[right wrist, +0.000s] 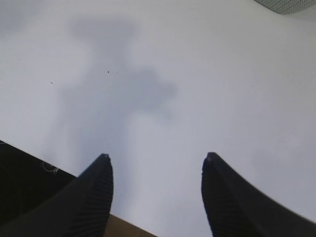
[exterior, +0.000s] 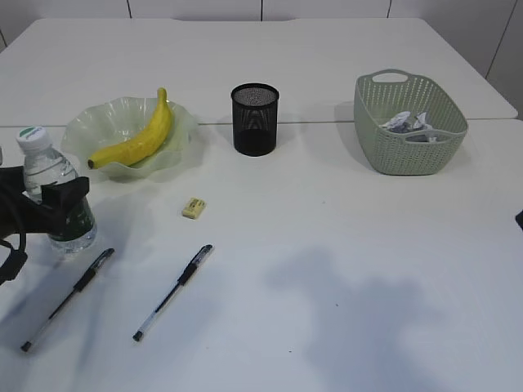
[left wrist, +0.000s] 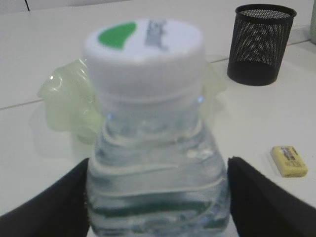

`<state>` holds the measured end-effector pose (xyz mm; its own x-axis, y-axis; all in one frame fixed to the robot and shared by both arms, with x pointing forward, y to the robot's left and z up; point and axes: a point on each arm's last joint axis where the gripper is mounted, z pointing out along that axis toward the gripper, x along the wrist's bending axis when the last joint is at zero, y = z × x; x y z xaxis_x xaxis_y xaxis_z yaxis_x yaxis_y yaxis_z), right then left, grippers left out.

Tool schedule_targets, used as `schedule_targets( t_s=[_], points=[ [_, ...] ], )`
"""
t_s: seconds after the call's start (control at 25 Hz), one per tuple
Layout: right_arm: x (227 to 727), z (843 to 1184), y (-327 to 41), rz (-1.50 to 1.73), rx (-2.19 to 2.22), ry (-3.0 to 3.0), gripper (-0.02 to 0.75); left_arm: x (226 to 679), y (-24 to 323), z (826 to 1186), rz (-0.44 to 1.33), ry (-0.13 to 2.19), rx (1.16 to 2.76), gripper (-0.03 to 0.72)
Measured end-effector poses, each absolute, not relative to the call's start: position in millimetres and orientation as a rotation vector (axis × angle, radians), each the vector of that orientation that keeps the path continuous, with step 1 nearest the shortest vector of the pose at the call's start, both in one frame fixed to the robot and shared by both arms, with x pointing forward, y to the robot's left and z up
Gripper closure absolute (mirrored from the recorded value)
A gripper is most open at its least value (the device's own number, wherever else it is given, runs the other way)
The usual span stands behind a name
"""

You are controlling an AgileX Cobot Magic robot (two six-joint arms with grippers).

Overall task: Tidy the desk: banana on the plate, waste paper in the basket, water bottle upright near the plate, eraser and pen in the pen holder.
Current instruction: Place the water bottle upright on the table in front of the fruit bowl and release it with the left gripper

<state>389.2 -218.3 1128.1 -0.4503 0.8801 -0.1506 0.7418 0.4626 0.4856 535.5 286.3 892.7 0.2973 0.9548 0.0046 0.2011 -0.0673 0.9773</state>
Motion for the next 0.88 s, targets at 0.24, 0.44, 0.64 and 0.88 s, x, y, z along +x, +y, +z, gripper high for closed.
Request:
schedule_targets(
  t_s=[0.24,0.44,0.64,0.88],
  points=[
    [389.2,1128.1,-218.3,0.499,1.365,2.335,0.310,523.5,287.4,885.6,0.881,1.164,1.525,0.095],
    [389.0,1128.0,-218.1,0.501,1.368,2.337,0.310,516.4,289.2,881.5,0.876,1.209,1.523,0.095],
    [388.9,1128.0,-217.9,0.503,1.369,2.338,0.310,502.1,289.7,877.1,0.855,1.255,1.538,0.095],
    [388.9,1128.0,-217.9,0.503,1.372,2.337,0.310,487.0,289.9,886.7,0.861,1.266,1.517,0.095]
  ],
)
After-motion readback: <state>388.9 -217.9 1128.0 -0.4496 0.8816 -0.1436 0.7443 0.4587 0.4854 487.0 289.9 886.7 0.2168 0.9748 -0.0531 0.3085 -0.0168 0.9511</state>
